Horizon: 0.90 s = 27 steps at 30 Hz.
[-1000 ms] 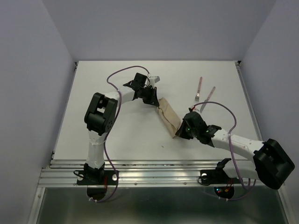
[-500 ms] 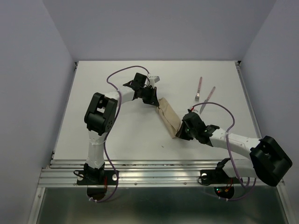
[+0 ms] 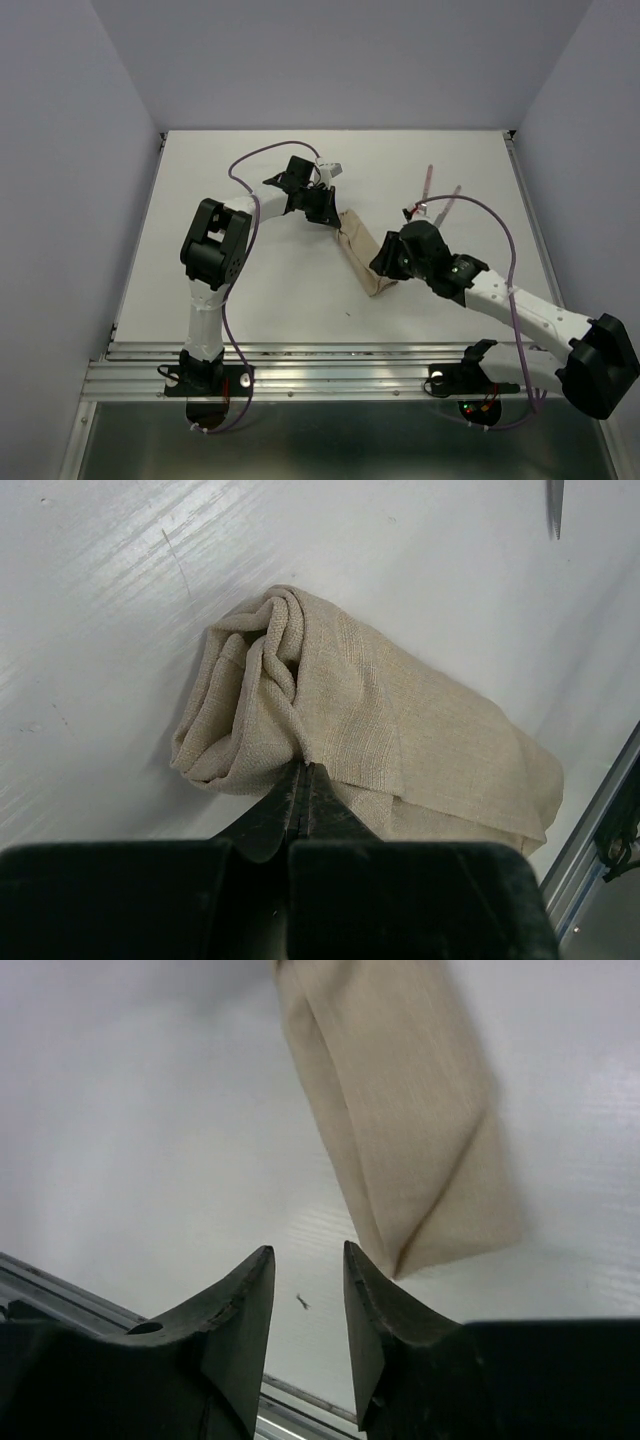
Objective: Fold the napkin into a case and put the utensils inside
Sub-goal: Smooth out the smaller rectangle-folded napkin at the center of the board.
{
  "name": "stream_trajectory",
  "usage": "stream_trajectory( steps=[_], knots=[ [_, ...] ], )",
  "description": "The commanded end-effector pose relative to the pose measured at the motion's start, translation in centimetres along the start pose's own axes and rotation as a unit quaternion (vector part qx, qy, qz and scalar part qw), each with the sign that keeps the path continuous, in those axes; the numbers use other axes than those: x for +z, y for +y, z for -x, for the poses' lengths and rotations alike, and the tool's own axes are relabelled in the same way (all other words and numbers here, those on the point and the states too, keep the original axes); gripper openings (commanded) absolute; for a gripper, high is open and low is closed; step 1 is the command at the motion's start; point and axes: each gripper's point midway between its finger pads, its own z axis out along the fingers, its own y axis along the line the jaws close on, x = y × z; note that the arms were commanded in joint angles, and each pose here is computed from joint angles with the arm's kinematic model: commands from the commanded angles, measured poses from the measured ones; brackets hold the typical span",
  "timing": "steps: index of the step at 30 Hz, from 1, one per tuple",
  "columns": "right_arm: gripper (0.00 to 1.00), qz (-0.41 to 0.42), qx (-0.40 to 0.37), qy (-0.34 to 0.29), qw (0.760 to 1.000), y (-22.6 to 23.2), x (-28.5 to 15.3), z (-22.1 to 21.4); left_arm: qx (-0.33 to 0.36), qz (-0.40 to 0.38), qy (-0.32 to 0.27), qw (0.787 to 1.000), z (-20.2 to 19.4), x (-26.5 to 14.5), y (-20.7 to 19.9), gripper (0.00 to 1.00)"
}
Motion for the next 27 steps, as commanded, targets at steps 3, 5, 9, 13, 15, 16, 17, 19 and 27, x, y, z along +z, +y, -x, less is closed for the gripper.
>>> stream_trajectory(
  steps=[3,5,9,13,15,16,17,19,27],
  knots=[
    [0.19,0.002,-0.048,-0.072,0.996,2.8,2.2,7.0,0.023,-0.015,-0.019,0.999,1.4,-1.2,-1.2,0.00],
    [0.09,0.035,-0.042,-0.070,0.996,4.2,3.7,8.6,0.021,-0.017,-0.018,0.999,1.3,-1.2,-1.2,0.00],
    [0.01,0.041,-0.044,-0.056,0.997,4.8,9.1,10.2,0.022,-0.019,-0.019,0.999,1.3,-1.3,-1.4,0.00],
    [0.01,0.044,-0.038,-0.042,0.997,4.9,12.1,10.8,0.023,-0.019,-0.020,0.999,1.5,-1.4,-1.4,0.00],
    [0.01,0.038,-0.034,-0.027,0.998,4.5,13.4,10.0,0.024,-0.019,-0.020,0.999,1.5,-1.5,-1.4,0.00],
    [0.01,0.047,-0.033,-0.033,0.998,4.8,13.8,10.2,0.023,-0.019,-0.020,0.999,1.5,-1.4,-1.3,0.00],
    [0.01,0.051,-0.029,-0.025,0.998,4.8,14.1,9.8,0.022,-0.019,-0.019,0.999,1.5,-1.5,-1.3,0.00],
    [0.01,0.057,-0.026,-0.019,0.998,4.8,14.6,9.3,0.023,-0.020,-0.020,0.999,1.6,-1.5,-1.3,0.00],
    [0.01,0.070,-0.017,0.022,0.997,4.2,17.8,6.5,0.022,-0.024,-0.019,0.999,1.4,-1.5,-1.4,0.00]
  ],
)
